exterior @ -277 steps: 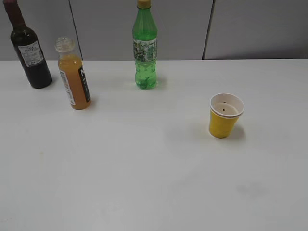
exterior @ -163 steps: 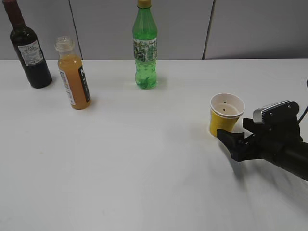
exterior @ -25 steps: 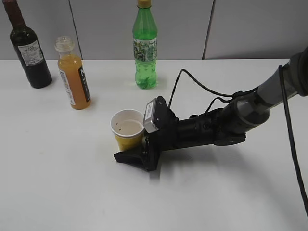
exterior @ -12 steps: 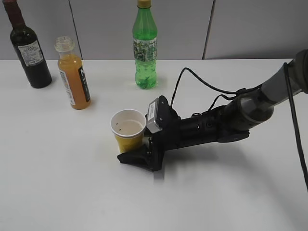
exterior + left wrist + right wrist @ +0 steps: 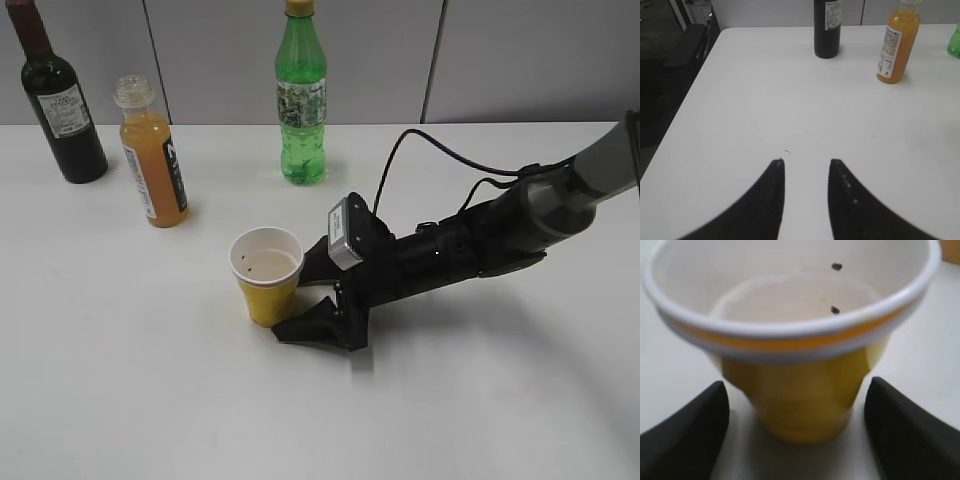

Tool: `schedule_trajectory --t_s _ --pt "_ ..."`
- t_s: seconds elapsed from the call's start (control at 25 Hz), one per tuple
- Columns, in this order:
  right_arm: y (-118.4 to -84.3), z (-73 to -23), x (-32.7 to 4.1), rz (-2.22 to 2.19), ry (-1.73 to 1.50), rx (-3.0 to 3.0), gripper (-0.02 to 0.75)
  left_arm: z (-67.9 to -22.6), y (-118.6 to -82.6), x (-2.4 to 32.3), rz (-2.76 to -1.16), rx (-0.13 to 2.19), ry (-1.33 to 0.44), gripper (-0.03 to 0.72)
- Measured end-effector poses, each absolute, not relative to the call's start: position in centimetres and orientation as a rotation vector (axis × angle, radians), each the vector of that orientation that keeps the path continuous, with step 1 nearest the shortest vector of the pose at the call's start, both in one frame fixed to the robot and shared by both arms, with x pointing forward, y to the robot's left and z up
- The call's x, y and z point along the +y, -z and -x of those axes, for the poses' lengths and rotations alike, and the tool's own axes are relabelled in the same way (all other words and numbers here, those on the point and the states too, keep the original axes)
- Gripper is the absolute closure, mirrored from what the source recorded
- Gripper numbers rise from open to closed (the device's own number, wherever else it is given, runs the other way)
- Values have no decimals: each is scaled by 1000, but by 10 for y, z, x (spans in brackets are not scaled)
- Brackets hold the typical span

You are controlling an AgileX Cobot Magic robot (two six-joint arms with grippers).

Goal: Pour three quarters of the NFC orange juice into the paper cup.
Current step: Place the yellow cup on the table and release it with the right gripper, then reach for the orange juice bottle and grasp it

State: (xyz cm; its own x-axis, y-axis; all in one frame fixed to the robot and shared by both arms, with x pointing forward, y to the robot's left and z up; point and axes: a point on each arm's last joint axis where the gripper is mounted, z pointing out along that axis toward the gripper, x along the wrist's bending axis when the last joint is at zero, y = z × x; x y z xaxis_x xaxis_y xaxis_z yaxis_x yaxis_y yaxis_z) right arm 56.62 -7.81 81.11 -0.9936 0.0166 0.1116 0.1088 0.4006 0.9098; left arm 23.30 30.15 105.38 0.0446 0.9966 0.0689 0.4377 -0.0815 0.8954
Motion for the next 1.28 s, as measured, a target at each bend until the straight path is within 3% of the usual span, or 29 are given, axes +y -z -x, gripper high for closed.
schedule_trajectory --t_s 0.64,1.12,1.28 --pt "-841 -583 -127 124 1386 -2728 97 -233 -1054 301 -1612 1476 -995 451" --pt "-928 -618 -170 503 1368 -3146 120 -233 -1054 301 -1612 1476 -995 451" --pt "-957 -633 -189 939 1317 -3344 125 -233 -1054 301 -1612 1476 -995 451"
